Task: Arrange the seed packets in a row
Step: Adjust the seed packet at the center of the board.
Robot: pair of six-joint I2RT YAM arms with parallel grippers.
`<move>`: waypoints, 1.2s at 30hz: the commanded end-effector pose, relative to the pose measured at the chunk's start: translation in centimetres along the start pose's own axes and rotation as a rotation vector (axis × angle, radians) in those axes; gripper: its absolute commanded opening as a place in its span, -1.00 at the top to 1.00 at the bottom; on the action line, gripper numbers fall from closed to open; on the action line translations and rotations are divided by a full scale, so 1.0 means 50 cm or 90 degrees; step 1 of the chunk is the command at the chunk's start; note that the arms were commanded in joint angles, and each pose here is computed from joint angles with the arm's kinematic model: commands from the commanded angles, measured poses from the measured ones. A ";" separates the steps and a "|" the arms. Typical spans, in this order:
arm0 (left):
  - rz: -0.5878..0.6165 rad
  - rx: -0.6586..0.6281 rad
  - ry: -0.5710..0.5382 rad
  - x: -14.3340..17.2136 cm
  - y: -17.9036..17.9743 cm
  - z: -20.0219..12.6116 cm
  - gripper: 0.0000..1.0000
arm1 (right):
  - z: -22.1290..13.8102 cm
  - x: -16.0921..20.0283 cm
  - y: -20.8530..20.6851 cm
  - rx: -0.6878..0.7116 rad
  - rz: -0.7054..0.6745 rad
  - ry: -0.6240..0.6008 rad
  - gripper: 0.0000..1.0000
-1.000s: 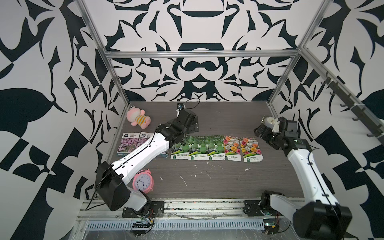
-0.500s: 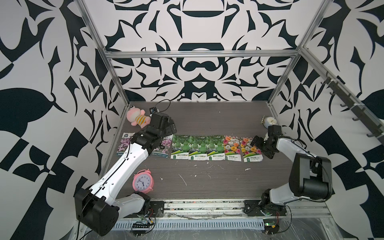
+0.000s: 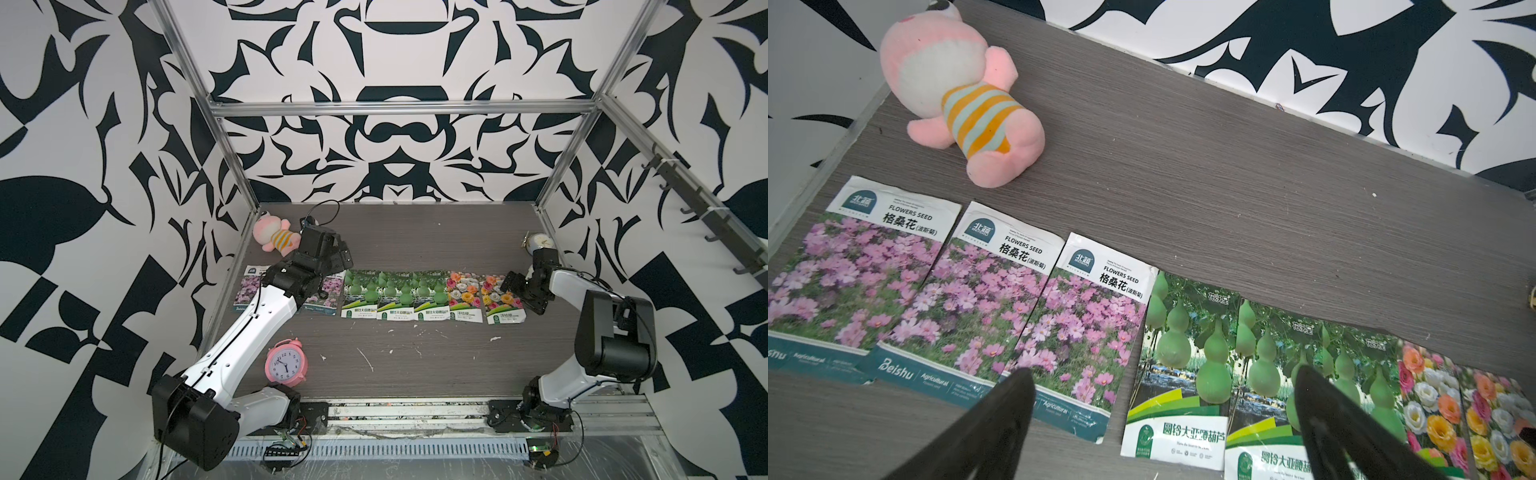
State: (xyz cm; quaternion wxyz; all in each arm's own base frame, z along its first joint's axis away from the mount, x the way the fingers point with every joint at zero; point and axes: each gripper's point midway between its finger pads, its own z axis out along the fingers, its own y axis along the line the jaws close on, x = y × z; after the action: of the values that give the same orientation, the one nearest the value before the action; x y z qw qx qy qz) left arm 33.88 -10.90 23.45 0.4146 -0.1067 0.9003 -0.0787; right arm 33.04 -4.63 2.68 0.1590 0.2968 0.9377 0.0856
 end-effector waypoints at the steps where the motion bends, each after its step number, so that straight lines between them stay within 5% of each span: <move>1: 0.005 -0.002 0.011 0.011 0.003 0.012 -0.99 | -0.009 0.005 0.019 -0.035 -0.004 0.016 -0.76; 19: 0.007 -0.001 0.023 0.010 -0.004 0.023 -0.99 | -0.022 0.041 0.049 -0.095 -0.004 0.058 -0.58; 22: 0.007 -0.004 0.020 0.008 -0.002 0.021 -0.99 | -0.020 0.040 0.026 -0.052 -0.003 0.051 -0.62; 28: 0.010 -0.019 0.008 -0.008 0.014 0.009 -0.99 | -0.099 -0.026 0.009 0.006 -0.004 -0.064 -0.91; 36: 0.017 -0.053 -0.074 -0.099 0.053 -0.040 -0.99 | -0.331 -0.140 0.093 -0.084 -0.026 -0.289 -0.98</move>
State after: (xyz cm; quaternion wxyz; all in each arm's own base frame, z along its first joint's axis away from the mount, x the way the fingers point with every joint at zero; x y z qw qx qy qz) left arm 35.11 -8.53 24.28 0.4220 -0.1157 0.8980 -0.0469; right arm 34.20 -5.57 15.73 0.3161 0.2844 0.9015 0.0806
